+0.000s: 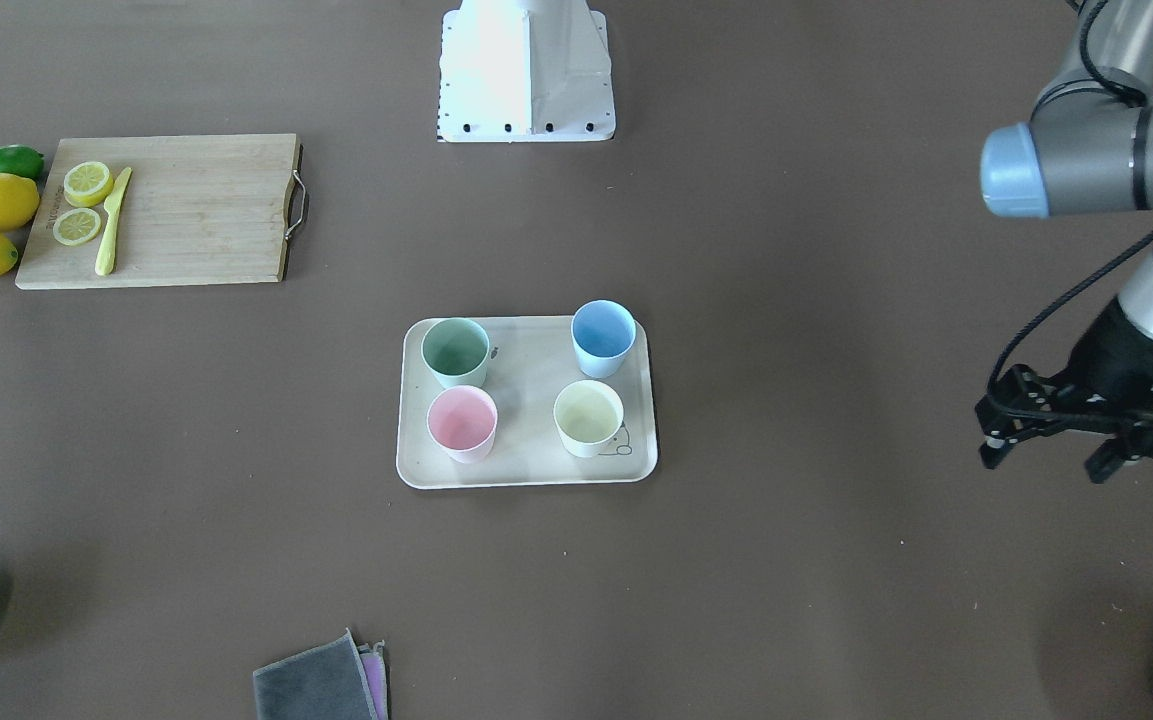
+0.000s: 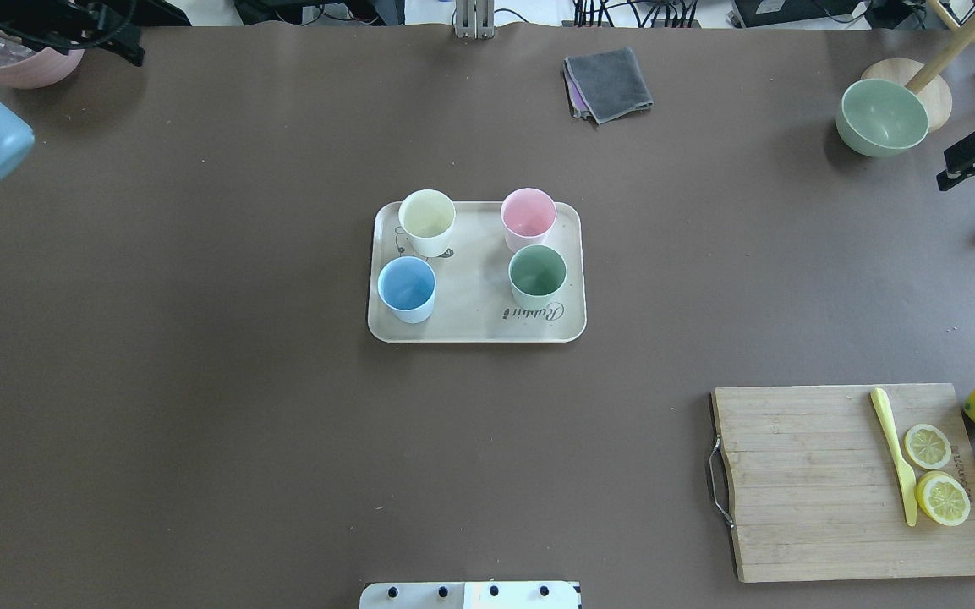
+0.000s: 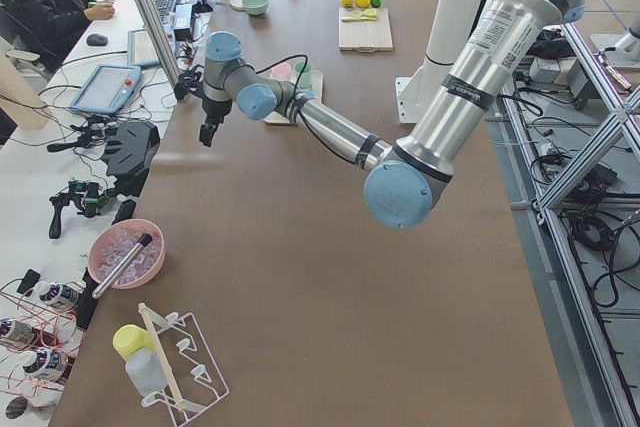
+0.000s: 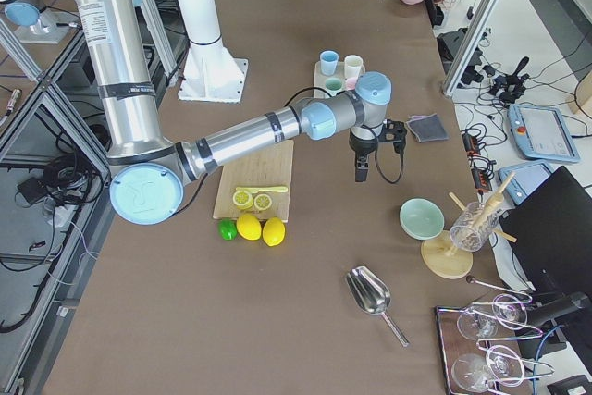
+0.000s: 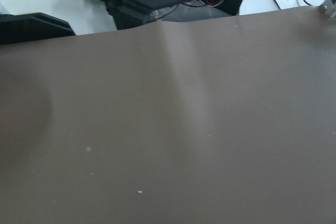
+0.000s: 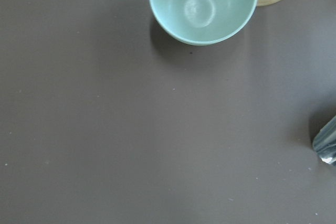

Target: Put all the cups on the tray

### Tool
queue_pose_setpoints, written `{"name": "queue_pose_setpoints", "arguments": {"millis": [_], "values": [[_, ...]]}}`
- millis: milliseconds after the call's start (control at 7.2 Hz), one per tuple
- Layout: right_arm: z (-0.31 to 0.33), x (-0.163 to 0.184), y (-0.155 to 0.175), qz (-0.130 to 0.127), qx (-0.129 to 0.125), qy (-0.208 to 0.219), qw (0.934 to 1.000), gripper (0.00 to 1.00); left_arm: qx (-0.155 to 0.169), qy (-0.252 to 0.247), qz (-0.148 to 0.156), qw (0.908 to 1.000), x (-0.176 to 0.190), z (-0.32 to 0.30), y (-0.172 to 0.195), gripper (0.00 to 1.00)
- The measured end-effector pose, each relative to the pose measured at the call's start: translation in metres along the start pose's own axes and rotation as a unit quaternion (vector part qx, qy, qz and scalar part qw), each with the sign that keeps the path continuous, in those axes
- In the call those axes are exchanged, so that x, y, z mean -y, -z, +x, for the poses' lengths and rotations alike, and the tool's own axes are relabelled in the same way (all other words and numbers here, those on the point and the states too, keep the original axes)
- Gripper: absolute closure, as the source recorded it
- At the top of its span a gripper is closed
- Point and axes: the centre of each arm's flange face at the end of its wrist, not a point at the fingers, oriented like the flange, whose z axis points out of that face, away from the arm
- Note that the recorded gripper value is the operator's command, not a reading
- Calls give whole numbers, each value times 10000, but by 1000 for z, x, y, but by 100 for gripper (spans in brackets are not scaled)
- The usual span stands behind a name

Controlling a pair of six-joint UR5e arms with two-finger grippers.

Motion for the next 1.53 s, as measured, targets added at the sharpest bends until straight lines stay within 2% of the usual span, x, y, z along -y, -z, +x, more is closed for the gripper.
{"name": "queue_pose_setpoints", "arguments": {"millis": [278,417,694,833,1111,1250,1528], "values": [[58,-2,10,253,-77,-221,9994,0,119,19,-5,9999,-34,-103,23,2],[83,-1,9,301,-112,-160,9994,0,200,104,9,9997,-54,-141,29,2],[129,-2,11,302,-160,164,9993,0,197,89,-174,9996,-99,-215,43,2],[148,-8,9,254,-153,162,9994,0,139,20,-331,9994,-133,-249,47,2],[172,-24,2,139,-133,32,9998,0,8,88,-594,9982,-202,-292,46,2],[177,-28,-1,100,-128,-10,9999,0,-6,177,-662,9976,-224,-302,46,2],[178,-30,-3,38,-55,-61,10000,0,20,226,-672,9975,-231,-305,48,2]]}}
